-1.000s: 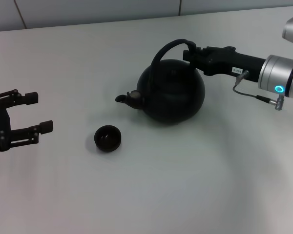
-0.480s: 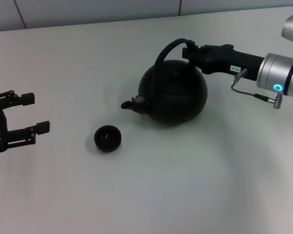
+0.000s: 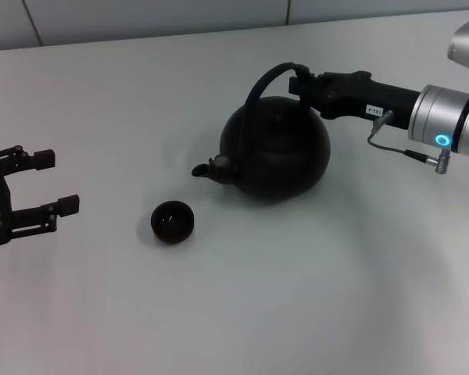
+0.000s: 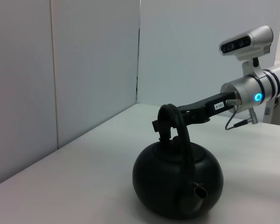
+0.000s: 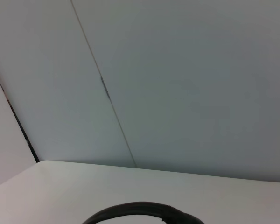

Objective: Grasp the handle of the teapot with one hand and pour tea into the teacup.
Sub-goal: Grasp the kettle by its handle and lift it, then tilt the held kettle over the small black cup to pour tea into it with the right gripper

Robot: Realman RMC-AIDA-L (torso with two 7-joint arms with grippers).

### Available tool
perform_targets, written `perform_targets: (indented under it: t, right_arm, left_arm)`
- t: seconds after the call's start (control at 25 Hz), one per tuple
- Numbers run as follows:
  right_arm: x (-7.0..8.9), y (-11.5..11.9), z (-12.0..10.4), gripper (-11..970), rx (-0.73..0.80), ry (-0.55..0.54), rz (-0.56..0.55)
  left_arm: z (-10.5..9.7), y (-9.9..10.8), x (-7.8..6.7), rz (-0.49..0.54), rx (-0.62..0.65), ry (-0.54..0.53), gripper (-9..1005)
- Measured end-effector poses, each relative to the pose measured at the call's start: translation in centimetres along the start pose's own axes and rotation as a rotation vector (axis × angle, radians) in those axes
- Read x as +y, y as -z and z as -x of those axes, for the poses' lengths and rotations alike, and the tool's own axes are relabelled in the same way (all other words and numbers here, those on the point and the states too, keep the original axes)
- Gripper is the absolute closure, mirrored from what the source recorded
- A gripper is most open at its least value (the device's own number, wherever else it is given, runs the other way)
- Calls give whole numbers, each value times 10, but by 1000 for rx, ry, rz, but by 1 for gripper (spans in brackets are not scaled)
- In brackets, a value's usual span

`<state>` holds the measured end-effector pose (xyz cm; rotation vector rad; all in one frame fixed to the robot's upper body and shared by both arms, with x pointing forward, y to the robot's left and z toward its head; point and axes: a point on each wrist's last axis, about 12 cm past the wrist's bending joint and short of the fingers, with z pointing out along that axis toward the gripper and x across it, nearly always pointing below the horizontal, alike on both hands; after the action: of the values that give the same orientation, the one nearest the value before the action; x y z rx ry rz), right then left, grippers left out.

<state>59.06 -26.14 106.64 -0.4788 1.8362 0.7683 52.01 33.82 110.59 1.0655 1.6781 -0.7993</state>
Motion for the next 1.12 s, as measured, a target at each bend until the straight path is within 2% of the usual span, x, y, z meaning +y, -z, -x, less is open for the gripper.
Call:
perform_targets:
  t: [0.2,0.52,1.12]
  right_arm:
    - [0,-3,6,798,4,27,11]
    - [7,-13,25,799,68,182,70]
    - [14,-22,43,803,117,315,93]
  left_arm:
    - [0,0,0,0,1,0,211]
    - [-1,-1,-2,-3,0,4,211]
    - [-3,0,-4,-2,-4,22,211]
